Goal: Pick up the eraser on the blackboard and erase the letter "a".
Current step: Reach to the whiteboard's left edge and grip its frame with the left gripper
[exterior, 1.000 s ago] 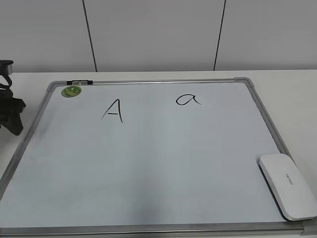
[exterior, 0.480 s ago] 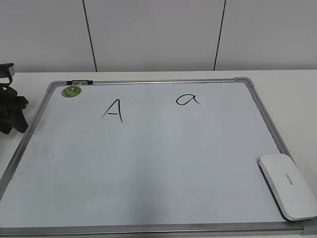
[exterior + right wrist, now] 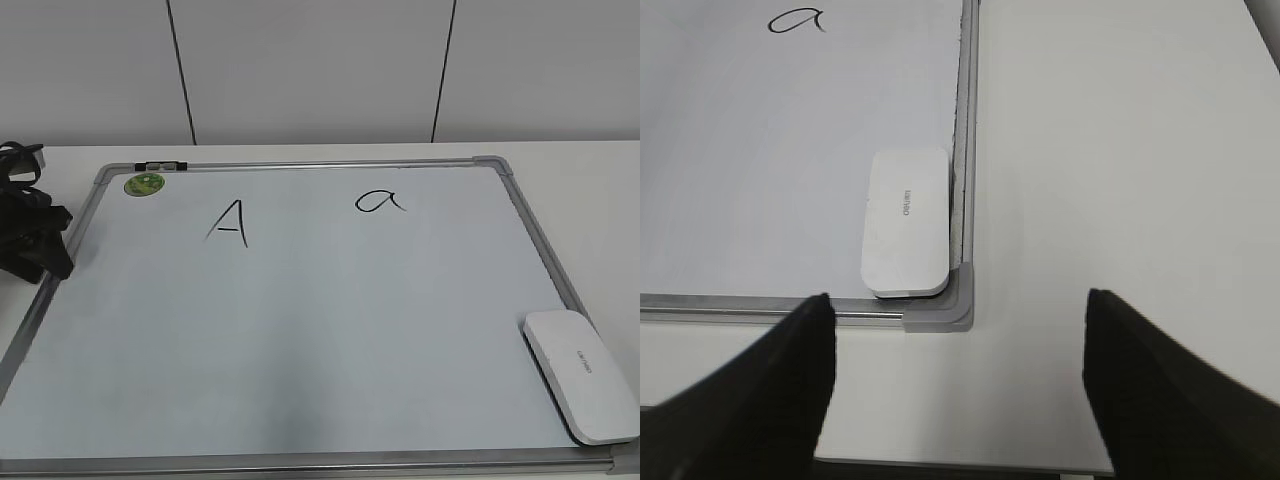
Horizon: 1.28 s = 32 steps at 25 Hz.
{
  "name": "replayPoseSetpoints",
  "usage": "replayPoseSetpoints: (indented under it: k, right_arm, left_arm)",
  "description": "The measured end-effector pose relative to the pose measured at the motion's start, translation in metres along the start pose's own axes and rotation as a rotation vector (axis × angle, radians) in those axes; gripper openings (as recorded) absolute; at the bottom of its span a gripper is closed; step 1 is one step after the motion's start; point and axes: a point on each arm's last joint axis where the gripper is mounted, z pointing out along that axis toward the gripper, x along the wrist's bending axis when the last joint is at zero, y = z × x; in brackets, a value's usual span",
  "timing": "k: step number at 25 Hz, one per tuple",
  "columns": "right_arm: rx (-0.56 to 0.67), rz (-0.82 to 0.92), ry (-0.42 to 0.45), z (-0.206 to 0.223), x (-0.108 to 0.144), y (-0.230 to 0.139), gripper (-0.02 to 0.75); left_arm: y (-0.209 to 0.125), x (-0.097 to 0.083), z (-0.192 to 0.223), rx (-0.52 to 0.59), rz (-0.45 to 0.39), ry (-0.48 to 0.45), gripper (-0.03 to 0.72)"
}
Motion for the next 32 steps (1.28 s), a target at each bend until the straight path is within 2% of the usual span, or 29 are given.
replayPoseSetpoints:
  k: [10,16,25,29,32]
  right_arm:
    - [0.0,0.0,0.0,0.0,0.0,0.0,0.573]
    - [0.0,0.0,0.0,0.0,0.0,0.0,0.573]
    - [0.0,0.0,0.0,0.0,0.0,0.0,0.573]
    - [0.0,0.0,0.0,0.0,0.0,0.0,0.573]
    - [0.0,0.0,0.0,0.0,0.0,0.0,0.573]
  left_arm:
    - [0.0,0.004,-0.002,-0.012,-0.029,-0.04,0.273]
    - [0.0,0.012,-0.004,-0.026,-0.052,-0.058,0.263]
    - [0.001,0.01,-0.002,-0.031,-0.056,-0.089,0.26]
    - [0.001,0.01,-0.002,-0.031,-0.056,-0.089,0.209]
    - [0.001,0.01,-0.002,-0.031,-0.056,-0.089,0.198]
